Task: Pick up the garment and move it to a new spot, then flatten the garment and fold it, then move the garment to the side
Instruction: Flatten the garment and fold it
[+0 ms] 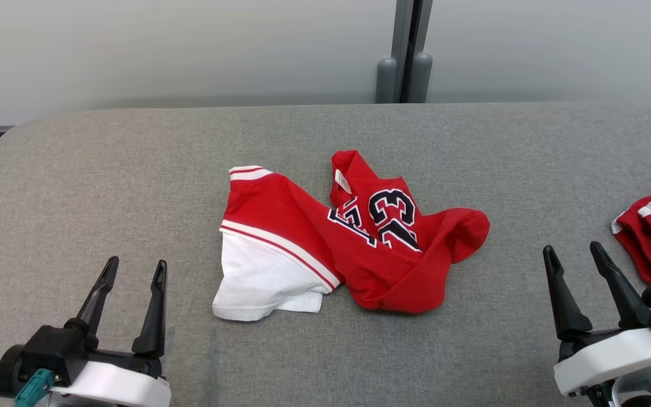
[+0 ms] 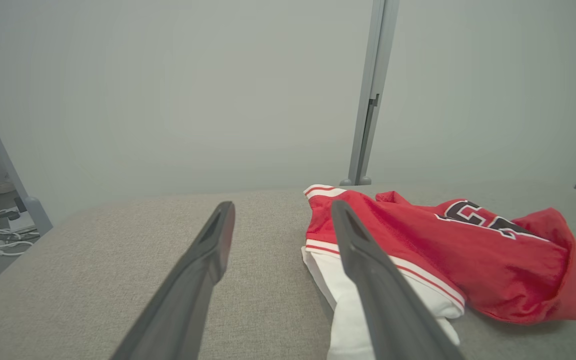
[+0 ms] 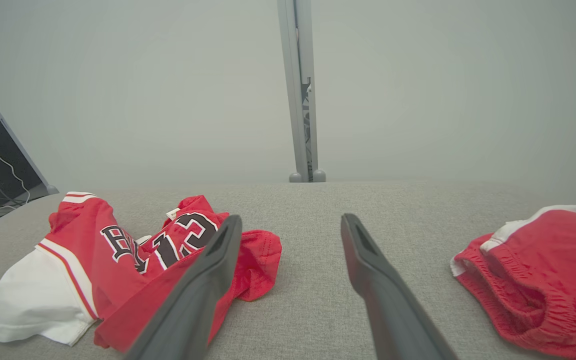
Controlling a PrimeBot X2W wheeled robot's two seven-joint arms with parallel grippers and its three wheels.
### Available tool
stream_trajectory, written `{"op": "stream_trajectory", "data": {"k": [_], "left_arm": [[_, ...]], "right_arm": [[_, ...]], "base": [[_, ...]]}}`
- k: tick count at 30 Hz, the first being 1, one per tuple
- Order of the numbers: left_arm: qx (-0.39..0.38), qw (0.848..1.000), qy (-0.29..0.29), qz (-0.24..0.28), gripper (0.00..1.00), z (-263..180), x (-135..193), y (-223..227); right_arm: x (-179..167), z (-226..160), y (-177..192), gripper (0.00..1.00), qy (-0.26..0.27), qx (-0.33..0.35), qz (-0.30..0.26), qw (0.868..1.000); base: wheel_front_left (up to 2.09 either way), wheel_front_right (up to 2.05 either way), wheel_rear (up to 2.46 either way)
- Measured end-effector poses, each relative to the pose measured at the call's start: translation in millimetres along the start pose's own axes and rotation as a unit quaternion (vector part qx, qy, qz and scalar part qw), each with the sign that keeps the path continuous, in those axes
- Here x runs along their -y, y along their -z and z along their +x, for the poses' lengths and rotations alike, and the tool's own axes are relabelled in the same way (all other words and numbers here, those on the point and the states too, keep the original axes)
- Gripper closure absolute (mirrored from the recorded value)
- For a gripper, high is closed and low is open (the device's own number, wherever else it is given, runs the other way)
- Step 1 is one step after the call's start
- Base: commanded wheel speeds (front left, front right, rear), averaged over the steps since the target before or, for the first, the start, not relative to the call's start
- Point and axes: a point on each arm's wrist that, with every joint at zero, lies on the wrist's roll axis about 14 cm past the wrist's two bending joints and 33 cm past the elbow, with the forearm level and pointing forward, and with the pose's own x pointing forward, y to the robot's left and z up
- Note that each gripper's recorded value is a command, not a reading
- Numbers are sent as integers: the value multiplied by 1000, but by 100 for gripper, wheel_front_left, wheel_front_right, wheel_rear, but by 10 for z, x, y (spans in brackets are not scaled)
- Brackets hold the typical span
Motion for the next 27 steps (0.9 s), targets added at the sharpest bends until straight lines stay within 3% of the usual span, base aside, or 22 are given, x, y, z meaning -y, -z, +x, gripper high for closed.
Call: {"op": "stream_trajectory", "data": {"k": [20, 27], "left_arm": [[-12, 1000, 6, -3, 0, 51, 66, 61], [-51, 998, 33, -17, 0, 168, 229, 339]], "right_arm": [[18, 6, 43, 0, 2, -12, -4, 1000], [25, 82, 115, 0, 2, -25, -13, 1000]], "base": [[0, 0, 0], [0, 0, 0]]}}
